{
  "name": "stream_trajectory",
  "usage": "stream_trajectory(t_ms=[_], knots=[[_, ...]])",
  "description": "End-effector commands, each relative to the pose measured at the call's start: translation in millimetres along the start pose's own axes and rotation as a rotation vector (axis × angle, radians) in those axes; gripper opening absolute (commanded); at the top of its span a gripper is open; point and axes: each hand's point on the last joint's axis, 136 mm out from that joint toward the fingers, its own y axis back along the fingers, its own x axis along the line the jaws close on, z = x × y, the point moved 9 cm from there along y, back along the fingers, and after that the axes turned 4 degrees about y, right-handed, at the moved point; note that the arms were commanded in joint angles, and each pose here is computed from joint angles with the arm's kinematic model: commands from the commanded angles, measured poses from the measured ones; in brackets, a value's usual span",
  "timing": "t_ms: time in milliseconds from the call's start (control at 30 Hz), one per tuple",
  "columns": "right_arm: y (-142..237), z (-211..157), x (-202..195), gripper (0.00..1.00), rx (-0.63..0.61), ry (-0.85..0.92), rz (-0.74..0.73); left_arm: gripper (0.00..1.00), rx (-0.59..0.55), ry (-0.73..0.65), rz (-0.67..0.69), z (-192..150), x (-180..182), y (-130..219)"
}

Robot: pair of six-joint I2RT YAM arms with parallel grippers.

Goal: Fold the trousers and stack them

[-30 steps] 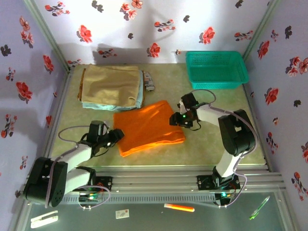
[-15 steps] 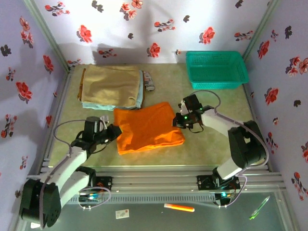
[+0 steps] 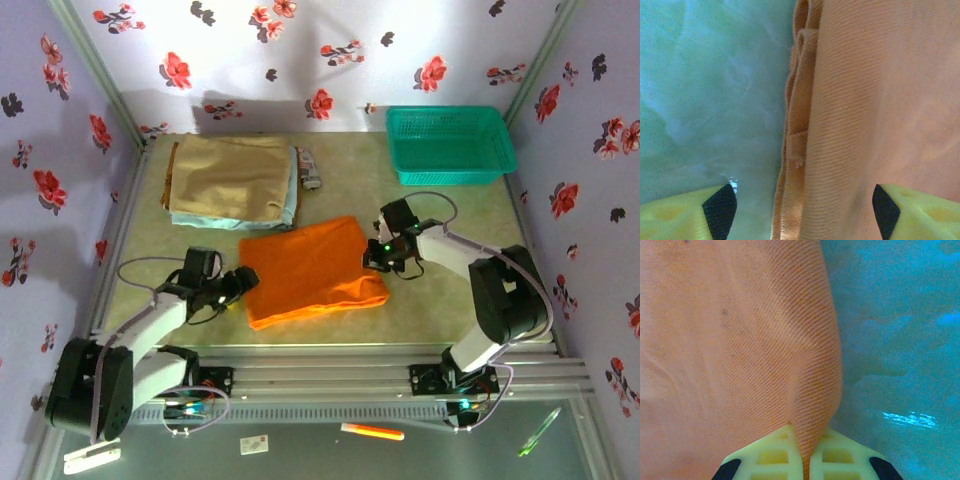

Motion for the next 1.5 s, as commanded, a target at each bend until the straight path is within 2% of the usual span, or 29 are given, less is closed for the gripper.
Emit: stream_trajectory(t_ms=[0, 100, 267, 400, 600, 700, 800, 900, 967, 1033, 1100, 1167, 1267, 1367, 1467], knots=[[-2, 2, -3, 0.0, -0.012, -0.009, -0.003, 0.71, 0.01, -0.001, -0.072, 3, -2, -18], [-3, 2, -4, 0.0, -0.01, -0.012, -0.005, 0.65, 0.03, 0.015, -0.134, -3, -10, -24], [-12, 1, -7, 0.0, 0.004, -0.024, 0.002, 0.53, 0.036, -0.072, -0.254, -15, -39, -21], [-16, 0, -8, 0.0, 0.008, -0.03, 0.014, 0.52, 0.044, -0.125, -0.238, -21, -53, -19], [-15, -1, -9, 0.0, 0.0, -0.03, 0.013, 0.48, 0.063, -0.086, -0.288, -27, -49, -23], [-15, -2, -10, 0.0, 0.002, -0.031, 0.011, 0.48, 0.054, -0.102, -0.167, -31, -38, -19], [-16, -2, -10, 0.0, 0.001, -0.034, 0.015, 0.57, 0.047, -0.095, -0.08, -33, -25, -18], [-16, -1, -9, 0.0, -0.001, -0.037, 0.021, 0.62, 0.055, -0.092, -0.025, -36, -14, -19], [-16, -2, -9, 0.0, 0.0, -0.039, 0.021, 0.61, 0.061, -0.089, -0.007, -38, -11, -21], [-15, -1, -9, 0.0, -0.003, -0.038, 0.022, 0.52, 0.068, -0.098, -0.002, -39, -11, -26], [-15, -2, -9, 0.0, -0.003, -0.037, 0.021, 0.38, 0.075, -0.112, -0.009, -38, -11, -33], [-14, -2, -9, 0.0, -0.005, -0.036, 0.021, 0.18, 0.068, -0.163, -0.072, -34, -19, -43], [-11, -2, -8, 0.0, -0.007, -0.034, 0.023, 0.0, 0.07, -0.168, -0.079, -39, -3, -52], [-3, -4, -6, 0.0, -0.016, -0.025, 0.015, 0.0, 0.059, -0.174, -0.099, -38, -7, -48], [11, -4, -2, 0.0, -0.046, -0.021, 0.011, 0.0, 0.017, -0.202, -0.105, -31, -27, -27]])
